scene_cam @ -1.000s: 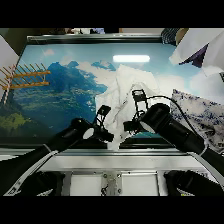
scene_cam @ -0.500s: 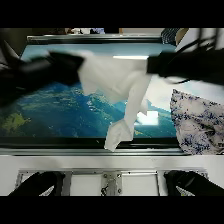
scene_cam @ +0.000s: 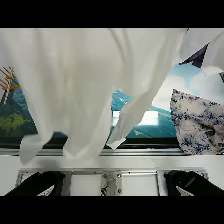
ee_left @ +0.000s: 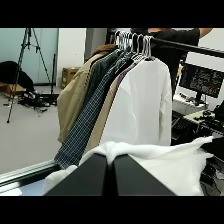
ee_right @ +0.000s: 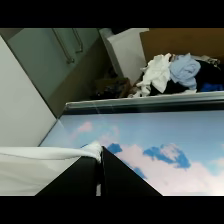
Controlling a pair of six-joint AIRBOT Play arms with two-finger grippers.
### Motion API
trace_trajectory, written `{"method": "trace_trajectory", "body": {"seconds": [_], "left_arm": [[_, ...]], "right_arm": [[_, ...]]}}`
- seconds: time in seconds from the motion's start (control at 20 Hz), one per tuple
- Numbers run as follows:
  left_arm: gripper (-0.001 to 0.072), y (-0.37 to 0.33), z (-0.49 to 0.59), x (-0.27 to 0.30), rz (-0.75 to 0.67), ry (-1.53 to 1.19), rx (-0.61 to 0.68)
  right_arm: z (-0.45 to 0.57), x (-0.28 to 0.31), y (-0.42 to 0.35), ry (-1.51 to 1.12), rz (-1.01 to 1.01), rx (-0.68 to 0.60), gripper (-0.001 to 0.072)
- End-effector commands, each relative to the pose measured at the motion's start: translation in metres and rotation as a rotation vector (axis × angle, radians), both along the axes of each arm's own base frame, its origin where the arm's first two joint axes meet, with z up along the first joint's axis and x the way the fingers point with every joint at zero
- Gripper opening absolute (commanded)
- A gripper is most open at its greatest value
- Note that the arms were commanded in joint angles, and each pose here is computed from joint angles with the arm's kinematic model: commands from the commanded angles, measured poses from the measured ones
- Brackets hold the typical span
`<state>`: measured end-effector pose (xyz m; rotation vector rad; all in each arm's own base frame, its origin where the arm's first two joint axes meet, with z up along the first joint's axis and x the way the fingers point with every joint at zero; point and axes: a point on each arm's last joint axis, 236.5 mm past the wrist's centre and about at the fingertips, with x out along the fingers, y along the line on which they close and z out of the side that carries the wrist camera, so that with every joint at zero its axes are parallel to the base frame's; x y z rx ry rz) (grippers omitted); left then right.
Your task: Fold the clothes and pants, and hang the long-sleeved shirts on hangers.
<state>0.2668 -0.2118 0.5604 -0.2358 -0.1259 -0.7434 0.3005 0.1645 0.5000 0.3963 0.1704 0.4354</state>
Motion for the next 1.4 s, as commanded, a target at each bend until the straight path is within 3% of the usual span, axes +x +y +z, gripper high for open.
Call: {"method": "trace_trajectory", "body": {"seconds": [0.0,0.2,0.35,0.5,0.7,0.85,1.0,1.2,1.35], "left_arm": [[0.0018,-0.014,-0.047,0.041,0.016,0.102,0.047],[0.0018,0.004,-0.166,0.116,0.114,0.441,0.188],[0.0019,0.019,-0.277,0.127,0.121,0.765,0.368],[0.0018,0.022,-0.372,0.094,0.098,0.949,0.45],[0.0019,0.013,-0.498,-0.02,-0.035,1.207,0.579],[0.0019,-0.004,-0.529,-0.075,-0.152,1.284,0.578],[0.0019,-0.006,-0.534,-0.065,-0.122,1.264,0.548],[0.0019,0.013,-0.541,-0.021,-0.031,1.334,0.502],[0.0019,0.01,-0.548,-0.017,-0.068,1.388,0.554]], "right_arm": [[-0.033,0.03,0.014,0.072,-0.024,-0.003,0.0022],[-0.156,0.104,0.022,0.362,-0.079,-0.233,0.0022],[-0.243,0.122,0.001,0.605,-0.117,-0.444,0.0022],[-0.303,0.09,0.004,0.77,-0.04,-0.636,0.0022],[-0.375,0.008,0.014,0.998,0.011,-0.737,0.0022],[-0.407,-0.052,0.022,1.154,0.038,-0.787,0.0023],[-0.417,-0.064,0.045,1.112,0.103,-0.812,0.0023],[-0.444,-0.057,0.05,1.169,0.174,-0.705,0.0021],[-0.453,-0.048,0.038,1.202,0.195,-0.58,0.0021]]}}
